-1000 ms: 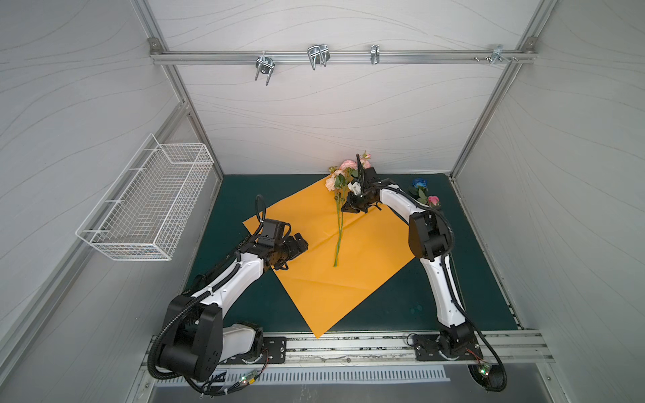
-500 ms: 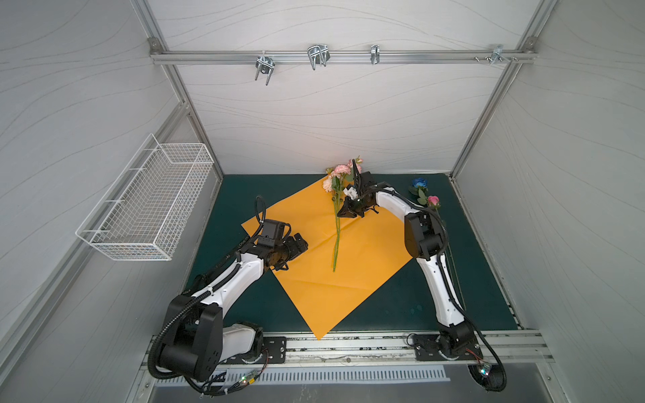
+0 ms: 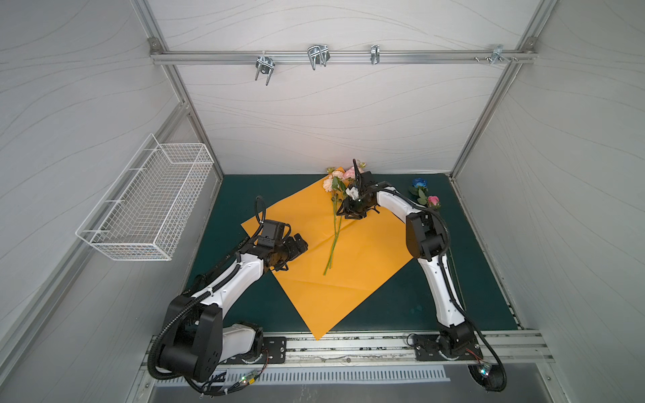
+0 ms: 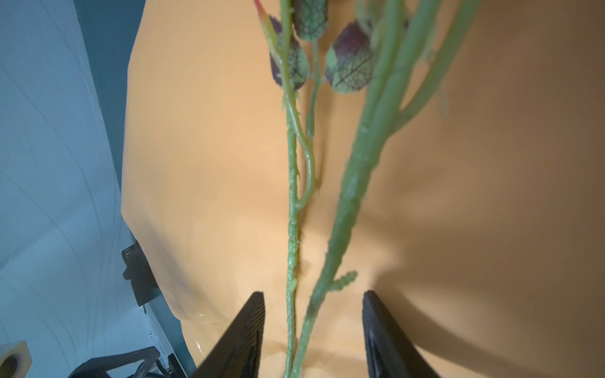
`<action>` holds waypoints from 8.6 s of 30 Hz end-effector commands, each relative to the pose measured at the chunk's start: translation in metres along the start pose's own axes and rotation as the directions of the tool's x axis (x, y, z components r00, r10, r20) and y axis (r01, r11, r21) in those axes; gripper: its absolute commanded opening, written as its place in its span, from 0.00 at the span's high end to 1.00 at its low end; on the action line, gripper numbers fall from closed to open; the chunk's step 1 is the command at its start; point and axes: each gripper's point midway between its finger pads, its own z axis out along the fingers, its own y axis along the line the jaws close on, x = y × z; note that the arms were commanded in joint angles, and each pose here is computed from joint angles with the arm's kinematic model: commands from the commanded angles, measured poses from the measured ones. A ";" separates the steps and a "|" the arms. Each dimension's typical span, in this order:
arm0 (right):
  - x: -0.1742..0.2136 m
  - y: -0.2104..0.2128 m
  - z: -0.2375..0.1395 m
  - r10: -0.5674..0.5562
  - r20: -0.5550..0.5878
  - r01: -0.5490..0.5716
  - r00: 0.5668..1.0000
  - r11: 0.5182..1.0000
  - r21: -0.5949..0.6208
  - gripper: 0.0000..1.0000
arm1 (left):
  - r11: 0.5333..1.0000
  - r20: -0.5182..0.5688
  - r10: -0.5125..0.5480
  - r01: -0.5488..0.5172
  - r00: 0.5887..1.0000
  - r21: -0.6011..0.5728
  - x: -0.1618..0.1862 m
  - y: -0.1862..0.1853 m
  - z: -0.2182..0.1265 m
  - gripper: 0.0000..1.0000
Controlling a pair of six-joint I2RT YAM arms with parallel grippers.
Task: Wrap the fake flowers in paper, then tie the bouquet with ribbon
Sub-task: 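Lower the pink rose onto the first rose's stem and open the right gripper, then move the right gripper to the pink rose lying beside the sheet, then grasp the pink rose stem with the right gripper, then lift the pink rose and carry it over the bouquet with the right gripper, then lower the pink rose onto the bouquet and open the right gripper, then move the right gripper to the blue rose and grasp its stem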
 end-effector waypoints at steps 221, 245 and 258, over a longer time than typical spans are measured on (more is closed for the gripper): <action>-0.063 0.046 -0.049 -0.103 0.234 0.067 0.967 0.985 0.160 0.62 | 0.998 0.038 0.001 -0.004 0.999 0.067 -0.008 -0.010 -0.015 0.03; 0.047 -0.160 -0.241 0.110 0.382 -0.310 0.918 0.800 0.514 0.62 | 0.996 0.059 0.008 -0.013 0.998 0.089 -0.010 -0.017 -0.028 0.03; 0.002 -0.262 -0.222 0.176 0.355 -0.365 0.918 0.727 0.582 0.58 | 0.998 0.053 0.006 -0.009 0.999 0.069 -0.009 -0.014 -0.027 0.03</action>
